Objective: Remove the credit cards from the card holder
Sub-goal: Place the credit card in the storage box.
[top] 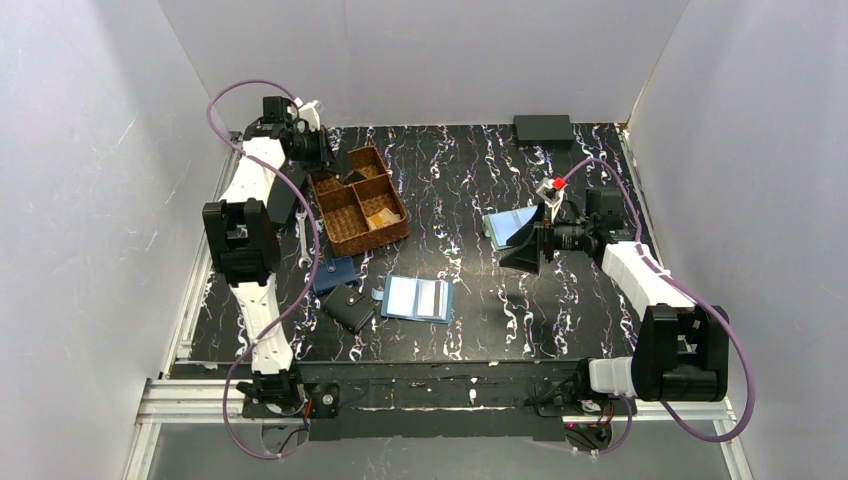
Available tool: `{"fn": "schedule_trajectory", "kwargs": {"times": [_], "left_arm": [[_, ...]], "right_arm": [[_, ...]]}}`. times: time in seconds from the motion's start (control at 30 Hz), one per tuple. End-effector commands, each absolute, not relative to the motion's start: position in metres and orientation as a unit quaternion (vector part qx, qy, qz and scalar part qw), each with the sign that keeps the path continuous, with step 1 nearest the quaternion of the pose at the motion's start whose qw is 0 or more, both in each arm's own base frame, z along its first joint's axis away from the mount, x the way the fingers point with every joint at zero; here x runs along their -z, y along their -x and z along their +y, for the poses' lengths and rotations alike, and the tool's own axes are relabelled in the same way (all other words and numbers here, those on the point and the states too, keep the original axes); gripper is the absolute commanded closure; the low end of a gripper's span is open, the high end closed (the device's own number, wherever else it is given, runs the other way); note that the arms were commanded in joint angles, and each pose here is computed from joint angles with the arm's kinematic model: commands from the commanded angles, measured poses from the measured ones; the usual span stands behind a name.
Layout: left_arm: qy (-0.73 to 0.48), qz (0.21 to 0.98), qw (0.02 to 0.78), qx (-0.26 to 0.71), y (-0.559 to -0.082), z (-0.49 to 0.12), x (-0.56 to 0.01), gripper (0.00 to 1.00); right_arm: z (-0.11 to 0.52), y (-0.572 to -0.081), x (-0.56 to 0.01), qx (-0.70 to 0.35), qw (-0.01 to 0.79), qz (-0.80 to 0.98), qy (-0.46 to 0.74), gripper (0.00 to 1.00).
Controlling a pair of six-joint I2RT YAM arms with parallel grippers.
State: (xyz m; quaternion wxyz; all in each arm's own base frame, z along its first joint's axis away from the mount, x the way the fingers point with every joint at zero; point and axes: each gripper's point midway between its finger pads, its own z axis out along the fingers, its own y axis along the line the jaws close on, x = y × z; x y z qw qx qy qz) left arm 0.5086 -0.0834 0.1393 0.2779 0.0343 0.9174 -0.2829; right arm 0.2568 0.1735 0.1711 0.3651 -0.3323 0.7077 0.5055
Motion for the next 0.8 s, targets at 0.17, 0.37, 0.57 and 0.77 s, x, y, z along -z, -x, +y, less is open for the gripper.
{"fn": "schedule_trajectory", "kwargs": {"times": [0.17, 0.37, 0.57, 0.77], "left_arm": [[-0.193, 0.899, 0.32, 0.227, -0.526, -0.09, -0.145, 0.97], [-0.192, 0.902, 0.314, 0.224, -0.536, -0.099, -0.13, 0.92], [-0.15, 0.92, 0.323, 0.163, -0.55, -0.084, -0.13, 0.76], [-0.085, 0.902, 0.419, 0.069, -0.566, -0.051, -0.199, 0.68]], "right_arm": [[0.175, -0.255, -0.176, -0.52, 0.374, 0.689, 0.34, 0.02], [0.175, -0.253, -0.178, -0.527, 0.375, 0.682, 0.341, 0.02], [0.174, -0.252, -0.178, -0.53, 0.377, 0.679, 0.34, 0.02], [0.172, -0.251, -0.181, -0.528, 0.385, 0.676, 0.34, 0.02]]}}
